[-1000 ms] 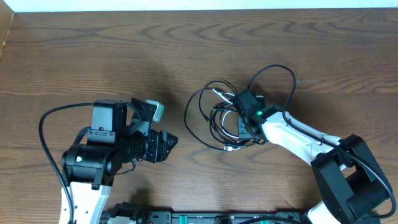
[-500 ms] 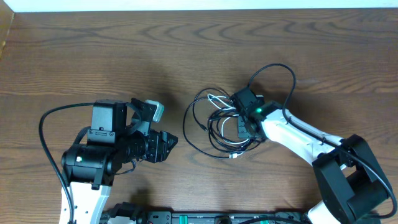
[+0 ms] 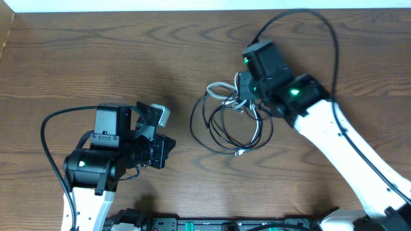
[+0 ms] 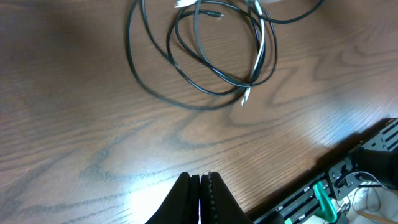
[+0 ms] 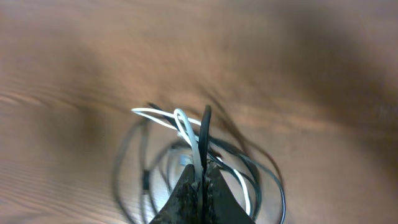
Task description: Untangle cables
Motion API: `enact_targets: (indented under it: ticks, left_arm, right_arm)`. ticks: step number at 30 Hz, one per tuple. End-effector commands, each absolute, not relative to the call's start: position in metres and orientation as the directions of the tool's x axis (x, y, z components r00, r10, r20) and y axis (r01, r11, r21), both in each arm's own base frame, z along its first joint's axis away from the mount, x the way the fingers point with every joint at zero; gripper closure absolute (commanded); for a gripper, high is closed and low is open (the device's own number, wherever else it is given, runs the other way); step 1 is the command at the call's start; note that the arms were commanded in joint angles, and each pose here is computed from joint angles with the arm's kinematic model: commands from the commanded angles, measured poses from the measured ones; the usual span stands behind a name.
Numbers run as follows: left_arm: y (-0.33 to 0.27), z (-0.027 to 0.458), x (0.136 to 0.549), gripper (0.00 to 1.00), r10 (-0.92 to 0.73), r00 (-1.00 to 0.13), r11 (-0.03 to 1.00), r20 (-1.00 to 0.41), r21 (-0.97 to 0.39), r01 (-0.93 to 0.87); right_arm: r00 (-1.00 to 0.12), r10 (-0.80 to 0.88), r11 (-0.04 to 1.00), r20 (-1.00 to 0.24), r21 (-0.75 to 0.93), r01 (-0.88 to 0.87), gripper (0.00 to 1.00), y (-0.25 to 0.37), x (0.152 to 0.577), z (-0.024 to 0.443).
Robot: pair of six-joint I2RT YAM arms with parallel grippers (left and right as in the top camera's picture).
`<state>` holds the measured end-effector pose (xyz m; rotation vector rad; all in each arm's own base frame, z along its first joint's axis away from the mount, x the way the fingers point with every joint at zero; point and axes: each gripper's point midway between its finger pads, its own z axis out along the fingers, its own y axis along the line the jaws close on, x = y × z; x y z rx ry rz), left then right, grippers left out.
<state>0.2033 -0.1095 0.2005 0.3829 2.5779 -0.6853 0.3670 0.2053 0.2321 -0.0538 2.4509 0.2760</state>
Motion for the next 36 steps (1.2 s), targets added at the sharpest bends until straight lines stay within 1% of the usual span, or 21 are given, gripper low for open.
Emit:
enact_targets:
  ticks: [1,3,6,9,13,16,20,22,24,27,28,30,32,33,36]
  left_arm:
    - [-0.12,0.213,0.205,0.92,0.152,-0.844,0.8,-0.515,-0.437,0.411]
    - [-0.125,0.219,0.207,0.92,0.149,-0.829,0.777,-0.539,-0.455,0.435]
    - [-0.126,0.224,0.215,0.92,0.146,-0.806,0.774,-0.574,-0.441,0.454]
    - [-0.127,0.228,0.222,0.92,0.145,-0.782,0.772,-0.606,-0.425,0.472]
    - [-0.128,0.226,0.229,0.92,0.146,-0.781,0.771,-0.608,-0.424,0.474]
    - [-0.133,0.221,0.231,0.93,0.151,-0.795,0.76,-0.587,-0.446,0.474]
    - [-0.162,0.225,0.227,0.92,0.191,-0.788,0.651,-0.585,-0.525,0.548]
    - [-0.177,0.226,0.226,0.92,0.224,-0.768,0.605,-0.6,-0.532,0.592]
    - [-0.194,0.227,0.224,0.92,0.267,-0.736,0.561,-0.623,-0.52,0.644]
    - [-0.22,0.228,0.217,0.93,0.328,-0.678,0.493,-0.657,-0.493,0.717]
    - [-0.228,0.228,0.214,0.92,0.347,-0.662,0.476,-0.664,-0.483,0.735]
    - [-0.235,0.223,0.212,0.92,0.379,-0.641,0.481,-0.667,-0.449,0.753]
    - [-0.236,0.219,0.213,0.92,0.399,-0.629,0.507,-0.667,-0.412,0.758]
    - [-0.234,0.218,0.214,0.92,0.4,-0.626,0.522,-0.669,-0.396,0.756]
    - [-0.224,0.225,0.223,0.89,0.384,-0.609,0.579,-0.694,-0.333,0.745]
  right_arm:
    - [-0.722,0.034,0.973,-0.691,0.189,-0.135,0.99,0.2,0.367,0.271]
    - [-0.7,0.046,0.966,-0.713,0.21,-0.151,0.99,0.2,0.364,0.288]
    - [-0.667,0.06,0.96,-0.742,0.226,-0.166,0.99,0.197,0.358,0.309]
    - [-0.611,0.036,0.956,-0.791,0.206,-0.21,0.99,0.19,0.349,0.336]
    - [-0.487,-0.01,0.942,-0.873,0.155,-0.297,0.99,0.179,0.33,0.385]
    - [-0.401,-0.009,0.916,-0.916,0.153,-0.372,0.99,0.175,0.309,0.419]
    - [-0.319,0.04,0.89,-0.947,0.179,-0.42,0.99,0.167,0.284,0.453]
    - [-0.289,0.059,0.886,-0.955,0.183,-0.425,0.99,0.161,0.276,0.463]
    - [-0.279,0.066,0.885,-0.958,0.185,-0.427,0.98,0.158,0.271,0.467]
    - [-0.295,0.055,0.889,-0.954,0.181,-0.421,0.99,0.157,0.271,0.462]
    - [-0.309,0.046,0.894,-0.95,0.177,-0.411,0.93,0.156,0.272,0.458]
    - [-0.347,0.021,0.916,-0.938,0.158,-0.369,0.71,0.151,0.276,0.444]
    - [-0.412,-0.002,0.945,-0.911,0.134,-0.3,0.59,0.142,0.281,0.422]
    - [-0.453,-0.004,0.959,-0.891,0.125,-0.254,0.51,0.137,0.284,0.41]
    - [-0.586,-0.007,0.989,-0.81,0.083,-0.126,0.45,0.123,0.289,0.367]
